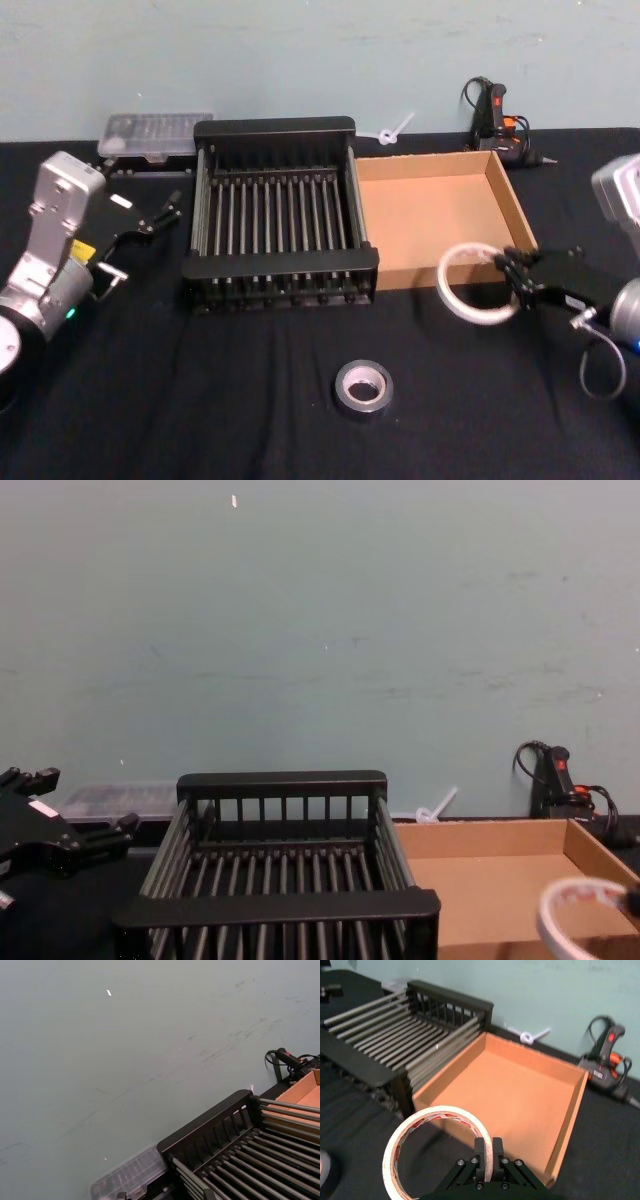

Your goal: Pick up the white tape and place it into the black box , Pick up the silver tape and place it into the brown box.

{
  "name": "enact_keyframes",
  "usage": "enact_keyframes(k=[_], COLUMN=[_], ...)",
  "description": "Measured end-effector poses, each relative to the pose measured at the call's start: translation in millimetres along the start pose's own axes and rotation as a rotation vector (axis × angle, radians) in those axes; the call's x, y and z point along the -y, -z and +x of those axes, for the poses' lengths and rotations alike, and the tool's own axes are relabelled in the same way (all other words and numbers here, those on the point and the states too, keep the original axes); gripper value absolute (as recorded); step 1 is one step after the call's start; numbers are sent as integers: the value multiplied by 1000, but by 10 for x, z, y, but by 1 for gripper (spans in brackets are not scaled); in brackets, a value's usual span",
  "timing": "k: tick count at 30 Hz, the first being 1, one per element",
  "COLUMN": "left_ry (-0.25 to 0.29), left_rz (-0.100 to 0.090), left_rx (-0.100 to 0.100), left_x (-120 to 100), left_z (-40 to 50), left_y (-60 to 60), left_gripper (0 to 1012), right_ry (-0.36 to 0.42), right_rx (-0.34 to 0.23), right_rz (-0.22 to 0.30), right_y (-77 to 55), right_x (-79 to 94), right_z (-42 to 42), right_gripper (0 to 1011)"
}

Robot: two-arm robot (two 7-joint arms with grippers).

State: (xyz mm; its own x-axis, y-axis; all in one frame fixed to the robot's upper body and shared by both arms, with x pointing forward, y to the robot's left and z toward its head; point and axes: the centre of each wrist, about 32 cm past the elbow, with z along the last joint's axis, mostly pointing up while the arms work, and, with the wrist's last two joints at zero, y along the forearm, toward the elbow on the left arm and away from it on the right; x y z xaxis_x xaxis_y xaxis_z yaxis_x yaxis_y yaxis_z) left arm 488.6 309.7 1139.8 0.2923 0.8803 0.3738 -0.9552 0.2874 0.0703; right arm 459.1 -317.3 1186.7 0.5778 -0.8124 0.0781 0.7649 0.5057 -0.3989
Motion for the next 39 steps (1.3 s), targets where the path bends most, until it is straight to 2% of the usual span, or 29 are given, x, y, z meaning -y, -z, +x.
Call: enact_keyframes(k=[5,14,26,34,39], left_ry=[0,0,0,0,0], left_rz=[0,0,0,0,0], left_rx=[0,0,0,0,0], left_x=[0,0,0,0,0], left_z=[0,0,0,0,0], left_y=[0,0,0,0,0], left_gripper=[1001,1001,1001,1001,1001], right_ry=[13,39,22,2,-22], right_rx=[34,49,74,77,88], right_rz=[35,66,113,116,115], right_y=[-151,-300,-541,-655,-739], right_x=[-147,-441,-827,-1005,-1122], right_z=[26,13,-75,-140,-210], right_gripper=[97,97,98,98,97])
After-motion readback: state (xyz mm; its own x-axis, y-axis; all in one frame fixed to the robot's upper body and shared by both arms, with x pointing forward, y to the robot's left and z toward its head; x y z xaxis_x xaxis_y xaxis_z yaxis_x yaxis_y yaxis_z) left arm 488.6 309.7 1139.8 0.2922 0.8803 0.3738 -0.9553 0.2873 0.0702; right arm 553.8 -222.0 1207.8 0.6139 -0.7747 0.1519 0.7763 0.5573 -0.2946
